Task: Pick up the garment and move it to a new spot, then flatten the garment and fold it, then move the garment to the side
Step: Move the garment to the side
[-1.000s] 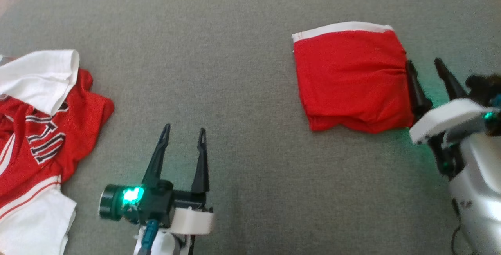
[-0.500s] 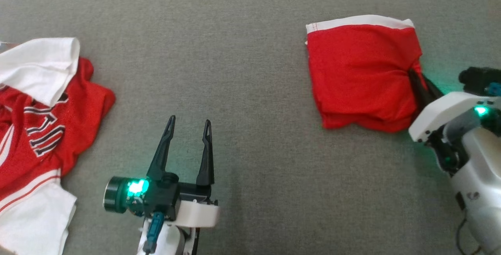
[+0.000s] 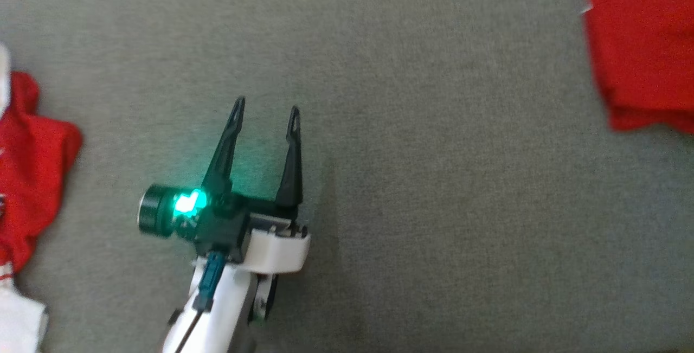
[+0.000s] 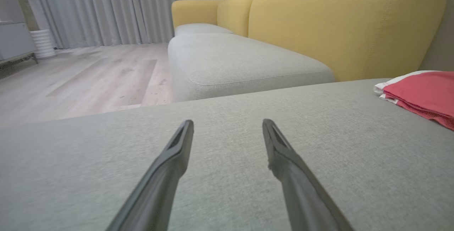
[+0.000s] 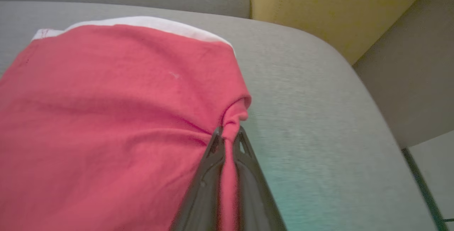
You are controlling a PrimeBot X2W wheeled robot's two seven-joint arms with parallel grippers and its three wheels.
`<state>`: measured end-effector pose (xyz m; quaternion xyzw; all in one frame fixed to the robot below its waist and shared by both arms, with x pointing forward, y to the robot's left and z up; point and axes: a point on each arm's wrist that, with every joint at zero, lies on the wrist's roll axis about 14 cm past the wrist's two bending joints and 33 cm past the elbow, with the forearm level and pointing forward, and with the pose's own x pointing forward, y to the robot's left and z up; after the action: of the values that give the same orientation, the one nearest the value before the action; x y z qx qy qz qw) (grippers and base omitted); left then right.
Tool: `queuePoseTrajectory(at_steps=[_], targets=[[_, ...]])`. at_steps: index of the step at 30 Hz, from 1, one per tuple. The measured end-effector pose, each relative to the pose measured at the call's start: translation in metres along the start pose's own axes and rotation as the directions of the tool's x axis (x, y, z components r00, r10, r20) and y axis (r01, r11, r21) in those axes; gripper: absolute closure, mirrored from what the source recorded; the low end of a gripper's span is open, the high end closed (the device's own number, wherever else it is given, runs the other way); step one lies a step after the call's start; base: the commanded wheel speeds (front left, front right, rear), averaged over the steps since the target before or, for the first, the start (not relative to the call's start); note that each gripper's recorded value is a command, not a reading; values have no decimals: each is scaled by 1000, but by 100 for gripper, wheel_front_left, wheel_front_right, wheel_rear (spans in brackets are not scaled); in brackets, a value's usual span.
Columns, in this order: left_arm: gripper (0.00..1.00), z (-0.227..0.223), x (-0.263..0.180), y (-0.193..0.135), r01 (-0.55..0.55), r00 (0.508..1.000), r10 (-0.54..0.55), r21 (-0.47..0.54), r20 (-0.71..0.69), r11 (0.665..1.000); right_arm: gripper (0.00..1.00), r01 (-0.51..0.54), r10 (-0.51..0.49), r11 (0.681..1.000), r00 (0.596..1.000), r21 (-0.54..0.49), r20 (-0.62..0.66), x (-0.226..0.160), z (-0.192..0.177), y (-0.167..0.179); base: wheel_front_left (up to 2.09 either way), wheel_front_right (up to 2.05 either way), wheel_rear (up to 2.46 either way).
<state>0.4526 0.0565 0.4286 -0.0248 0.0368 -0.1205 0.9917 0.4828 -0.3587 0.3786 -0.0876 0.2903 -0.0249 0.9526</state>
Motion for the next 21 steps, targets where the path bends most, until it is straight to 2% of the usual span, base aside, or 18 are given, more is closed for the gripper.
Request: queuePoseTrajectory(at_steps=[5, 9, 10, 11, 12, 13, 17, 21], targets=[[0, -14, 30, -19, 87, 996, -87, 0, 6, 996, 100, 133, -136, 989, 990, -65, -37, 0, -8, -61, 0, 0, 0], [0, -19, 56, -24, 119, 992, -119, 7, 34, 993, 100, 232, -234, 962, 972, -141, 6, 4, 7, -102, 0, 0, 0], [0, -19, 56, -24, 119, 992, -119, 7, 34, 993, 93, 232, -234, 962, 972, -141, 6, 4, 7, -102, 0, 0, 0], [0, -20, 60, -24, 121, 992, -121, 4, 40, 993, 80, 251, -249, 956, 968, -154, 30, 6, 13, -108, 0, 0, 0], [0, -21, 64, -24, 122, 991, -122, 0, 47, 992, 9, 266, -263, 950, 964, -162, 40, 8, 16, -112, 0, 0, 0], [0, -22, 67, -24, 123, 991, -122, -3, 53, 992, 0, 277, -273, 946, 961, -165, 48, 10, 17, -115, 0, 0, 0], [0, -20, 69, -24, 120, 991, -119, -7, 62, 993, 0, 296, -278, 924, 955, -241, 106, 15, 26, -114, 0, 0, 0], [0, -12, 66, -20, 103, 993, -102, -7, 65, 995, 0, 271, -225, 925, 956, -268, 188, 21, 39, -86, 0, 0, 0]])
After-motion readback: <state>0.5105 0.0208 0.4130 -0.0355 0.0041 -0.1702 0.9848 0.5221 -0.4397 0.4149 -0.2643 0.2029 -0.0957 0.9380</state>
